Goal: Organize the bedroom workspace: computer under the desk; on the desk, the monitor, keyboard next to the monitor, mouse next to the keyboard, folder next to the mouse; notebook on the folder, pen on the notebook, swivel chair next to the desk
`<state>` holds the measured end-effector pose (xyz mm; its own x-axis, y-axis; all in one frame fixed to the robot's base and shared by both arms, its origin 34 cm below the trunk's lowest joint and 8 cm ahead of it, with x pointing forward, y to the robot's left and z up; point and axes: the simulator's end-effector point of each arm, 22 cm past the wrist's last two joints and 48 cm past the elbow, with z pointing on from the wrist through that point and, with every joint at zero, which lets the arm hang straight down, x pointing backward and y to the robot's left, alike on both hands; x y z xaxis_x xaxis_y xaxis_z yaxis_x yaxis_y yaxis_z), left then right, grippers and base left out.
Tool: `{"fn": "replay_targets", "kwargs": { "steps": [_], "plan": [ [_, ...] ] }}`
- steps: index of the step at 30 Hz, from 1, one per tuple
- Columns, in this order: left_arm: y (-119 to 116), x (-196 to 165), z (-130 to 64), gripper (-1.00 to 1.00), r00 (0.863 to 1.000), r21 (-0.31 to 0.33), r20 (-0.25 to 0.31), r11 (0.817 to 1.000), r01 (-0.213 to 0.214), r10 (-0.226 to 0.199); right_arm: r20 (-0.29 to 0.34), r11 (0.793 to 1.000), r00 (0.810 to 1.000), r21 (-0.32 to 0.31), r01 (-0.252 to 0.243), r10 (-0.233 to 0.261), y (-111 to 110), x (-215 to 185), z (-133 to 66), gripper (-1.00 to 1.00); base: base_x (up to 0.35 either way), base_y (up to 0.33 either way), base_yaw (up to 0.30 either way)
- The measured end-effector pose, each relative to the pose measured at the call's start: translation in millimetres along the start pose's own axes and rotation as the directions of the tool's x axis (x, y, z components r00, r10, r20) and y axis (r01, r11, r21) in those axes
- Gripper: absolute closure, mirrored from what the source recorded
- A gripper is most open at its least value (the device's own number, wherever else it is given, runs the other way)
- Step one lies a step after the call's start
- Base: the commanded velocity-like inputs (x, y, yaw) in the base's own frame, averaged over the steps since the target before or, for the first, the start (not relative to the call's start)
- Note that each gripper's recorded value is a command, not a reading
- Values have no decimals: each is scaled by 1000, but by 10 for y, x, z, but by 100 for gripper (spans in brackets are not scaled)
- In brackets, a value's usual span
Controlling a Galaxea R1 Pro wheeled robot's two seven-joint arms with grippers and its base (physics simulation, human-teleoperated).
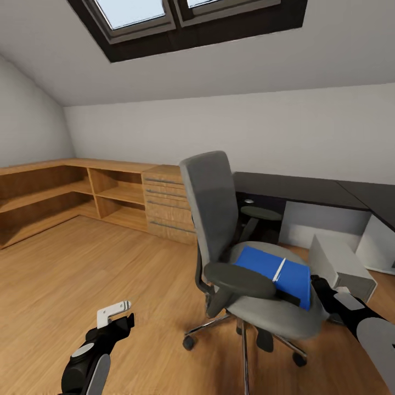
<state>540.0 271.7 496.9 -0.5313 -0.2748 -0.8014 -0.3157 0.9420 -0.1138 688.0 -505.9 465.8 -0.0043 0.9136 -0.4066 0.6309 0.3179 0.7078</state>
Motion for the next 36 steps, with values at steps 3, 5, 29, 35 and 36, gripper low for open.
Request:
{"fn": "replay_targets", "kwargs": {
  "steps": [3, 5, 29, 35, 36],
  "plan": [
    [0, 0, 0, -100, 1000, 0, 0, 1000, 0, 0, 0, 1000, 1000, -2, -1, 1, 8, 2, 0, -100, 0, 0, 272],
    [0, -1, -1, -100, 1000, 0, 0, 1000, 0, 0, 0, 1000, 1000, -3, -1, 1, 12, 2, -1, -100, 0, 0, 272],
    [-4, 34, 10, -100, 1000, -2, -7, 1000, -3, 3, 27, 1000, 1000, 4, 1, -1, -48, -208, -19, -100, 0, 0, 272],
    [-12, 49, 15, -100, 1000, -1, -10, 1000, -6, 6, 35, 1000, 999, 9, 1, -2, -77, -276, -27, -100, 0, 0, 272],
    [-12, 51, 16, -100, 1000, -1, -10, 1000, -6, 6, 37, 1000, 999, 10, -1, 0, -83, -289, -28, -100, 0, 0, 272]
  ]
}}
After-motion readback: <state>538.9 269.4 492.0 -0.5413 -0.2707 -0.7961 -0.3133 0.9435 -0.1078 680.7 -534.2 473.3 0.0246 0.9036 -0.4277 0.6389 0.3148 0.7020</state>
